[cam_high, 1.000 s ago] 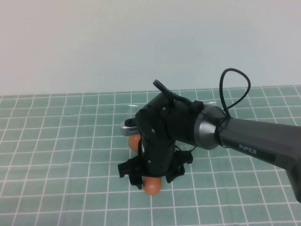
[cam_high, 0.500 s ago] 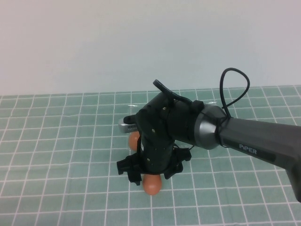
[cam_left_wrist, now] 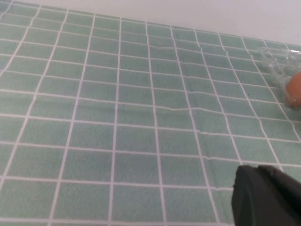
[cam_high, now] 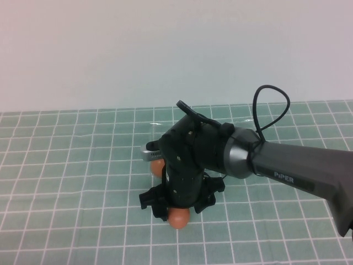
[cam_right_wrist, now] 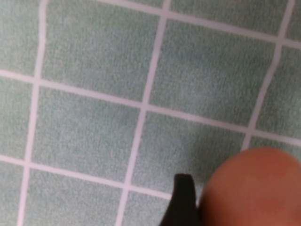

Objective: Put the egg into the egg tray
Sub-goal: Pick up the egg, then place the egg in the egg tray

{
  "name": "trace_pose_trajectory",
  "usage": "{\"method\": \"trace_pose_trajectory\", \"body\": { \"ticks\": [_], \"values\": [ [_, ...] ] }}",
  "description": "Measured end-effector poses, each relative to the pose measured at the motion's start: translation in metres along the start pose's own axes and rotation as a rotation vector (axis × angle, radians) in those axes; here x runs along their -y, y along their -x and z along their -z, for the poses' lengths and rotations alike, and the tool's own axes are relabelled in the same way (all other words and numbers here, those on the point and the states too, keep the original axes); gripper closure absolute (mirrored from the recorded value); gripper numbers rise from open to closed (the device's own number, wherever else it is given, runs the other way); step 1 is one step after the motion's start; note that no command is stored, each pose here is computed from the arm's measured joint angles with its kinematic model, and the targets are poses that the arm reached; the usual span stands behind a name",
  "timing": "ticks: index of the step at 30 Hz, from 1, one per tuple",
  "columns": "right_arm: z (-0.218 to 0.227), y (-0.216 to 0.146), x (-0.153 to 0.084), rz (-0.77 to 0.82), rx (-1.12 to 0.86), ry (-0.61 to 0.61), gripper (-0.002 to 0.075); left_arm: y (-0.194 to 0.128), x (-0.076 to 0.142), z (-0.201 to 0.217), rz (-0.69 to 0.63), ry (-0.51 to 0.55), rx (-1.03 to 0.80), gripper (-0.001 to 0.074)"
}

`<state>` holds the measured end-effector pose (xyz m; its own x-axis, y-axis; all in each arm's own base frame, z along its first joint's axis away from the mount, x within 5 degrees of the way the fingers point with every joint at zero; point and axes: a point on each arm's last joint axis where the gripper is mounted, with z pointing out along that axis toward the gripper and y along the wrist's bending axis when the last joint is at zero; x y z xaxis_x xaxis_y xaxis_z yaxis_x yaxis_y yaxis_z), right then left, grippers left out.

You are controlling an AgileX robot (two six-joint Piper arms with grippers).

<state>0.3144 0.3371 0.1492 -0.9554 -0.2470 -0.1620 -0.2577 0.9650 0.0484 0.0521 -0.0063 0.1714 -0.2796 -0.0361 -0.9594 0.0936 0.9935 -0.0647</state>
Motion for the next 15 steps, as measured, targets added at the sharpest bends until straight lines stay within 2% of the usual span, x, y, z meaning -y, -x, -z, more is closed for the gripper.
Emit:
{"method": "trace_pose_trajectory", "body": {
  "ticks": [7, 12, 15],
  "values": [
    [0.0, 0.0017, -0.0011, 0.0, 0.018, 0.012, 0.0176, 0.0, 0.0, 0.0, 0.0, 0.0, 0.0, 0.0736],
    [0.0, 0.0017, -0.0011, 0.004, 0.018, 0.012, 0.0298, 0.0, 0.0, 0.0, 0.0, 0.0, 0.0, 0.0736],
    [0.0, 0.0009, -0.0008, 0.005, 0.01, 0.009, 0.0312, 0.0, 0.0, 0.0, 0.0, 0.0, 0.0, 0.0736]
  ]
}}
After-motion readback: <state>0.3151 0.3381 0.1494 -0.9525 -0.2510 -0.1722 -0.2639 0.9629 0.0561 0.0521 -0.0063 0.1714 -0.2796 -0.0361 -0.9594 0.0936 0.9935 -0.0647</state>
